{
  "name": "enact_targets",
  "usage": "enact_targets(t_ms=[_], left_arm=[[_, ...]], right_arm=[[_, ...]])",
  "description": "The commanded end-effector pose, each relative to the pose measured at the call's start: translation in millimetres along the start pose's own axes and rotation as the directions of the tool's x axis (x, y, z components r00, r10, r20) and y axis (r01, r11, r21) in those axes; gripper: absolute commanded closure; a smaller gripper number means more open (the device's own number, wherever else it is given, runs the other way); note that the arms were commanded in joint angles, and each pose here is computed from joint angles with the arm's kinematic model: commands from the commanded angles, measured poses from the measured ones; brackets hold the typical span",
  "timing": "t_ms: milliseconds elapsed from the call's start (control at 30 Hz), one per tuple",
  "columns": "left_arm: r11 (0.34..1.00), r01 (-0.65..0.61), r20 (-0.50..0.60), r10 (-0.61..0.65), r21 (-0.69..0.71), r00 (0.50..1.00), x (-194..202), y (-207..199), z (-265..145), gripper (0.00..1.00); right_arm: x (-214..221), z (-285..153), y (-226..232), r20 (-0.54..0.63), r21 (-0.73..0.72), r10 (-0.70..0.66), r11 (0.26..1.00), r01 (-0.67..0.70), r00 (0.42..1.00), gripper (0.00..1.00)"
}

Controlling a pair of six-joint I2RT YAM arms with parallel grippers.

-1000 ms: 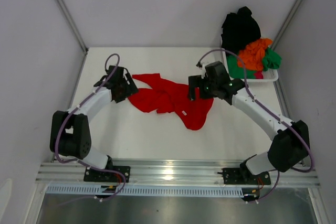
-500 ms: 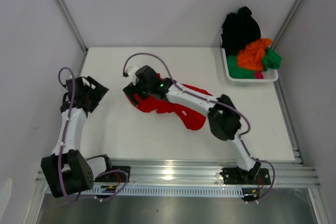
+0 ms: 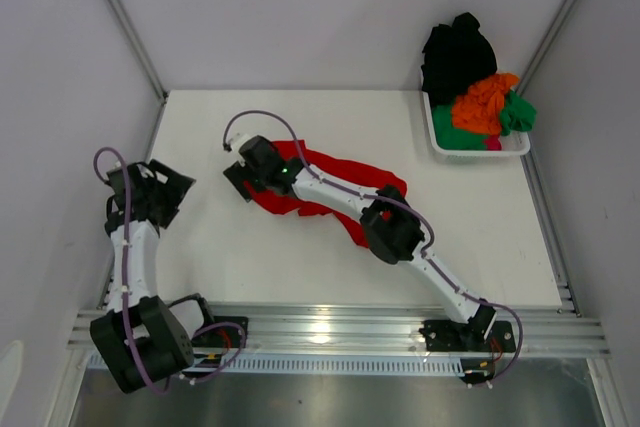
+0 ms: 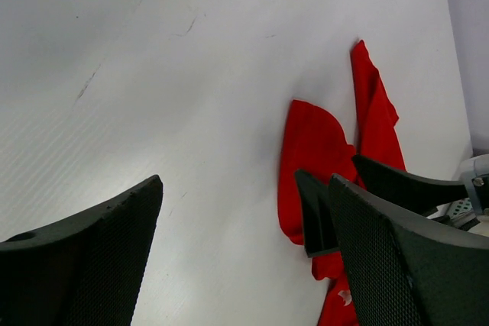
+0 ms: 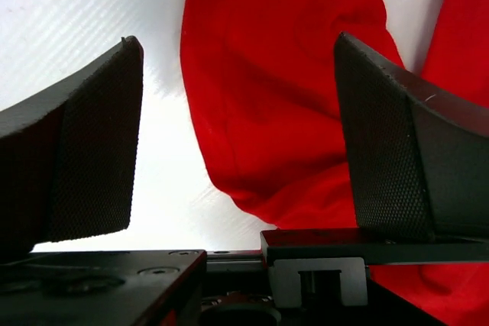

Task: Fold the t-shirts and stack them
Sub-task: Move the tshirt to the center of the board

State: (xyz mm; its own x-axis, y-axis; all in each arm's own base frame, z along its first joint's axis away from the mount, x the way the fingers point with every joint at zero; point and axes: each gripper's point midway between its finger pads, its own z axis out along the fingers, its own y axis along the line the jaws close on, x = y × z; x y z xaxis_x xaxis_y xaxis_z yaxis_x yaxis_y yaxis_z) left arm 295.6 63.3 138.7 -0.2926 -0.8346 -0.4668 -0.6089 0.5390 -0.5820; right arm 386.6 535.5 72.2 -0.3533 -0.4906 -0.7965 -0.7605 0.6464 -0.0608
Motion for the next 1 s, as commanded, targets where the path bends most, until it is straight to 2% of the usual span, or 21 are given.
enact_targets(t_ms=[0,233,333,467,633,733,833,867,967], left_arm=[[0.996,-0.04,0.001,0.04,0.074,0.999,-1.4,-8.8,-7.8,0.08],[0.994,-0.06,0.007,0.06,0.095,0.998,-4.7,-10.3,-7.5,0.08],[0.992,-0.066,0.011,0.066,0.104,0.998,-6.4,-12.2,-7.4,0.08],[0.99,-0.083,0.027,0.081,0.114,0.996,-11.3,-16.6,-11.4,0.08],[0.988,-0.099,0.045,0.094,0.116,0.995,-14.7,-17.6,-13.0,0.08],[0.986,-0.126,0.062,0.12,0.106,0.991,-17.9,-15.9,-13.6,0.08],[0.987,-0.141,0.075,0.135,0.074,0.988,-21.3,-10.5,-12.3,0.08],[0.987,-0.144,0.08,0.139,0.071,0.987,-22.3,-10.2,-12.5,0.08],[0.986,-0.15,0.083,0.144,0.078,0.986,-24.4,-13.1,-12.6,0.08]], right_arm=[[-5.8,14.0,0.7,0.037,-0.02,0.078,0.997,-0.077,0.996,0.13],[6.5,22.5,16.7,0.01,-0.073,0.125,0.99,-0.124,0.992,0.14],[13.6,33.0,16.7,-0.008,-0.096,0.201,0.975,-0.201,0.98,0.14],[25.6,43.9,12.8,-0.056,-0.102,0.271,0.956,-0.275,0.961,0.25],[46.9,46.2,20.0,-0.102,-0.085,0.215,0.971,-0.223,0.971,0.35],[67.6,48.2,24.2,-0.149,-0.084,0.179,0.978,-0.192,0.973,0.45],[77.1,47.5,19.5,-0.17,-0.053,0.153,0.985,-0.164,0.974,0.66],[76.4,46.7,18.3,-0.169,-0.05,0.147,0.986,-0.157,0.975,0.78],[69.8,41.5,13.7,-0.157,-0.042,0.128,0.99,-0.136,0.979,1.0]])
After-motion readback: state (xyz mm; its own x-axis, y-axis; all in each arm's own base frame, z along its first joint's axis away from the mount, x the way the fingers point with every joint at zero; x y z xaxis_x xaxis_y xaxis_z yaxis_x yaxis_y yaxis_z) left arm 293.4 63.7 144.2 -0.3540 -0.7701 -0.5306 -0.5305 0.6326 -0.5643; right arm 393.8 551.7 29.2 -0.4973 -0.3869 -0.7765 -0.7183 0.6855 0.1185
